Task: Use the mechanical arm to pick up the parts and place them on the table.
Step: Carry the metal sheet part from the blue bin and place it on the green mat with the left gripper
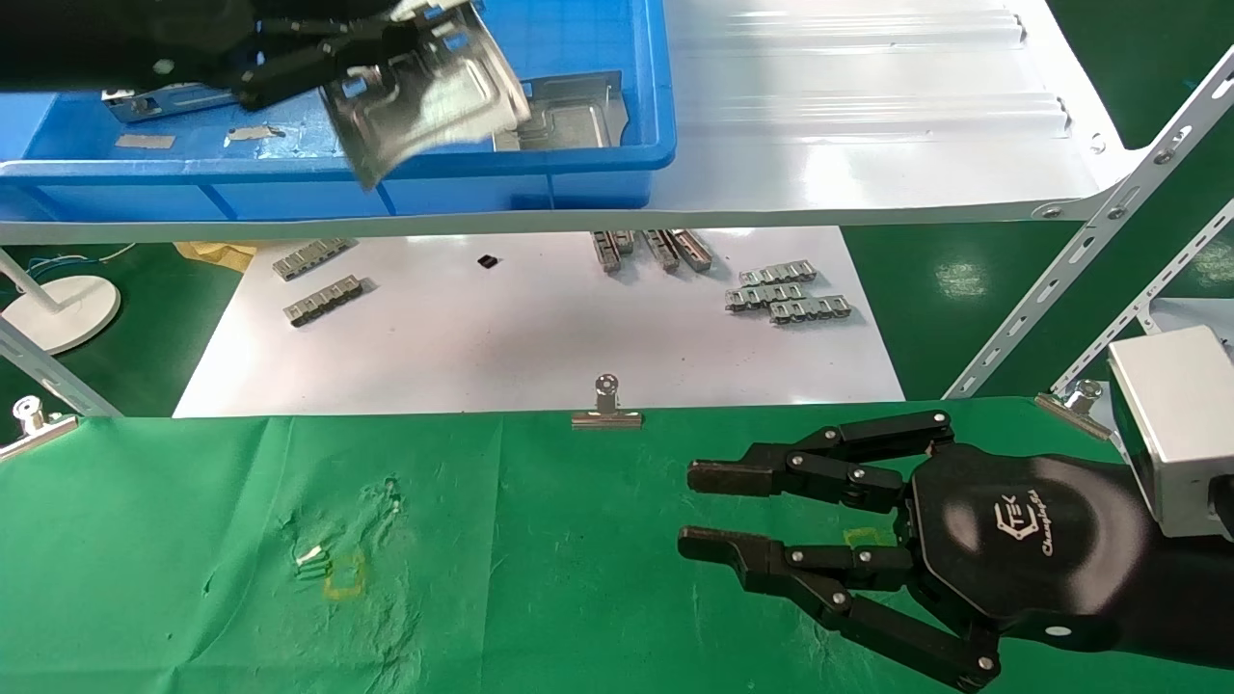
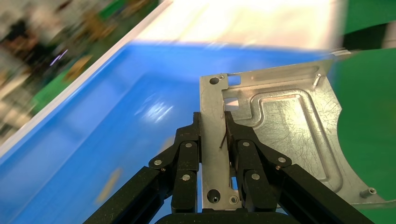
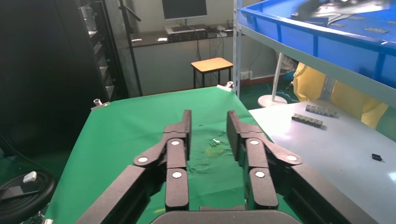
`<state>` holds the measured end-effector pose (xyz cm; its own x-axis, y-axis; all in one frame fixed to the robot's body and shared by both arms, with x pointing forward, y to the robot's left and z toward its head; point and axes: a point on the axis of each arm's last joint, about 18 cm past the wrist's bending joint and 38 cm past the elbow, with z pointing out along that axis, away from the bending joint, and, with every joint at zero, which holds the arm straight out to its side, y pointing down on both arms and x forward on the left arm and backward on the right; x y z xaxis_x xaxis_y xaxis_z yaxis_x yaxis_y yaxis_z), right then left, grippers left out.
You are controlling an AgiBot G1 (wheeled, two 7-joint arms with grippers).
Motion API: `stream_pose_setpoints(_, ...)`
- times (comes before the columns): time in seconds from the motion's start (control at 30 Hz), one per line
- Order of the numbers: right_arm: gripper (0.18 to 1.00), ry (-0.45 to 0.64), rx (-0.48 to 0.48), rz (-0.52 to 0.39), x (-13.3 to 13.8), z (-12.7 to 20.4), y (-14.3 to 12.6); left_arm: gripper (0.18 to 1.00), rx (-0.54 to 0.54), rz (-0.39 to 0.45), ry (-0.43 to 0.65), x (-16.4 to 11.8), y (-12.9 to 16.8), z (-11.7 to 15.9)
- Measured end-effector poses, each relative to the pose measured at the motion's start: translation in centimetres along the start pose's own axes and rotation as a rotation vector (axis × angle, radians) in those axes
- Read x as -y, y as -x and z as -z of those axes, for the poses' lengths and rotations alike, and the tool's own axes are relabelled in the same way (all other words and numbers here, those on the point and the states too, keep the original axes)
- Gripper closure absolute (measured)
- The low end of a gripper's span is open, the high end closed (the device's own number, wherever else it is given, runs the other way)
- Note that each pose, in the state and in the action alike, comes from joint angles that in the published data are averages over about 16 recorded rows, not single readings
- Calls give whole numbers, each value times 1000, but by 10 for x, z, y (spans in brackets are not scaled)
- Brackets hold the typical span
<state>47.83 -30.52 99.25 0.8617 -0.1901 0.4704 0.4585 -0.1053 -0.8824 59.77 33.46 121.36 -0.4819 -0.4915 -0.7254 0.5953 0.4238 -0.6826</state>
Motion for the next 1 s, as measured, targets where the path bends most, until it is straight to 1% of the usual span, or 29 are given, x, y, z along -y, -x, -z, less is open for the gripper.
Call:
stream_pose_setpoints(0.13, 794, 0, 0, 0, 0, 0, 0, 915, -57, -66, -51, -2, -13, 20)
stream_pose_setpoints(0.27, 716, 0, 0, 0, 0, 0, 0, 915, -73, -113, -79, -9, -22, 37)
stream_pose_setpoints(0.43, 603, 0, 0, 0, 0, 0, 0, 915, -73, -160, -95, -20, -32, 56)
stream_pose_setpoints(0.57, 495, 0, 0, 0, 0, 0, 0, 915, -105, -195, -88, -34, -50, 67)
stream_pose_setpoints(0.77, 368, 0, 0, 0, 0, 0, 0, 916, -191, -256, -35, -66, -85, 77)
stream_pose_setpoints(1.0, 263, 0, 0, 0, 0, 0, 0, 916, -326, -345, 58, -123, -128, 71)
